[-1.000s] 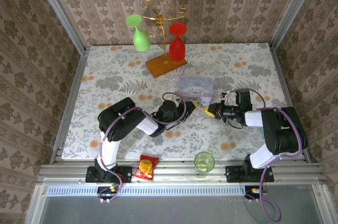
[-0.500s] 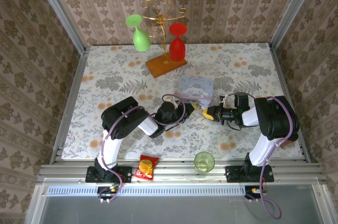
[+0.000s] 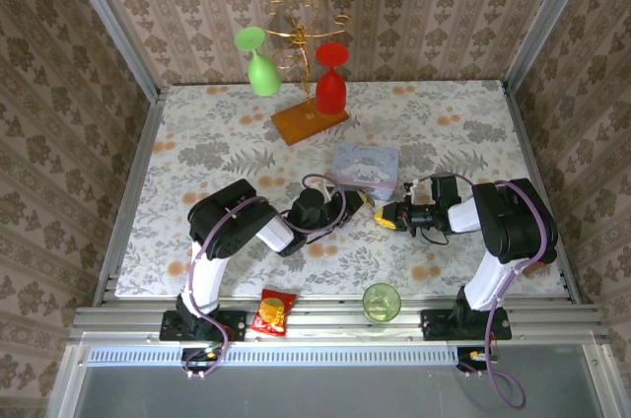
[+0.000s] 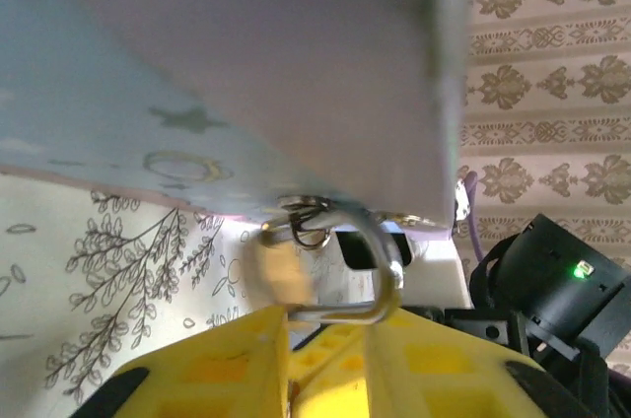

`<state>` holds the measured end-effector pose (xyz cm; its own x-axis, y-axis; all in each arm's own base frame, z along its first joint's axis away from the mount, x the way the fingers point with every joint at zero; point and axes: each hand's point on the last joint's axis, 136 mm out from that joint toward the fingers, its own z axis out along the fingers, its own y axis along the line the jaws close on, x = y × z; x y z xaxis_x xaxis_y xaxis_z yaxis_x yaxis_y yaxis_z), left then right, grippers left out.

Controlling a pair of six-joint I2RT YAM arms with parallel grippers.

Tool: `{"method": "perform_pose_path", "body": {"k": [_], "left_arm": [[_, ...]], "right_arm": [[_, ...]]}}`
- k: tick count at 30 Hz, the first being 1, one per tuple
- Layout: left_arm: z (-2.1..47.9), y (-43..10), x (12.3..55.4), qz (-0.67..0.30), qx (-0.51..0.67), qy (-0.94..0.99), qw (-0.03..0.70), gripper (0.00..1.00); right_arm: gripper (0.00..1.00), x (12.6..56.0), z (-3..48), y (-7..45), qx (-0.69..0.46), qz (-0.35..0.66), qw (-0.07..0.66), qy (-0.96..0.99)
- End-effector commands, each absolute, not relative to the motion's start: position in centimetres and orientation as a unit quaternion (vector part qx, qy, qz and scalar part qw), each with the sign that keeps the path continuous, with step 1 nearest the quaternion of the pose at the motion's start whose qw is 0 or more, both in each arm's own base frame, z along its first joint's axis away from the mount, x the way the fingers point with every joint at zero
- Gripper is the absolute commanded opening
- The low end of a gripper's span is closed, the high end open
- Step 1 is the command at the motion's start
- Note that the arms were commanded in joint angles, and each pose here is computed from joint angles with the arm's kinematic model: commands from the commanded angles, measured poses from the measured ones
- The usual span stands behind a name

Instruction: Unlock the padlock with the key

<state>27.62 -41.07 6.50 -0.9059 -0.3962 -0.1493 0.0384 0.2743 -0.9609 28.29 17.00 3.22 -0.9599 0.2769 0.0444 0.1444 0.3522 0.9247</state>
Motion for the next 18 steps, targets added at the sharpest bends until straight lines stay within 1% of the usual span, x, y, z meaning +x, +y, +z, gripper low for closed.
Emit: {"method": "perform_pose_path", "body": {"k": [1, 5, 8, 10, 13, 18], "left_arm": [[6.8, -40.8, 28.2, -0.568, -0.091, 0.790, 0.210, 0.36], [5.7, -39.6, 28.2, -0.542, -0.097, 0.806, 0.218, 0.42], [5.5, -39.9, 27.9, -0.534, -0.090, 0.812, 0.216, 0.45], [5.0, -40.1, 27.4, -0.506, -0.074, 0.832, 0.216, 0.51], [5.0, -40.4, 26.8, -0.468, -0.043, 0.851, 0.233, 0.56], [3.5, -39.6, 26.1, -0.433, -0.079, 0.861, 0.255, 0.60]], "right_arm": [[0.00, 28.4, 3.6, 17.1, 0.119, 0.553, 0.068, 0.822], [0.00, 28.1, 3.0, 16.3, 0.133, 0.521, 0.074, 0.840], [0.00, 27.9, 2.6, 15.6, 0.149, 0.489, 0.077, 0.856], [0.00, 27.9, 2.9, 14.9, 0.155, 0.468, 0.090, 0.865], [0.00, 28.2, 3.9, 13.9, 0.157, 0.441, 0.117, 0.876], [0.00, 28.5, 4.2, 11.3, 0.173, 0.363, 0.150, 0.903]]}}
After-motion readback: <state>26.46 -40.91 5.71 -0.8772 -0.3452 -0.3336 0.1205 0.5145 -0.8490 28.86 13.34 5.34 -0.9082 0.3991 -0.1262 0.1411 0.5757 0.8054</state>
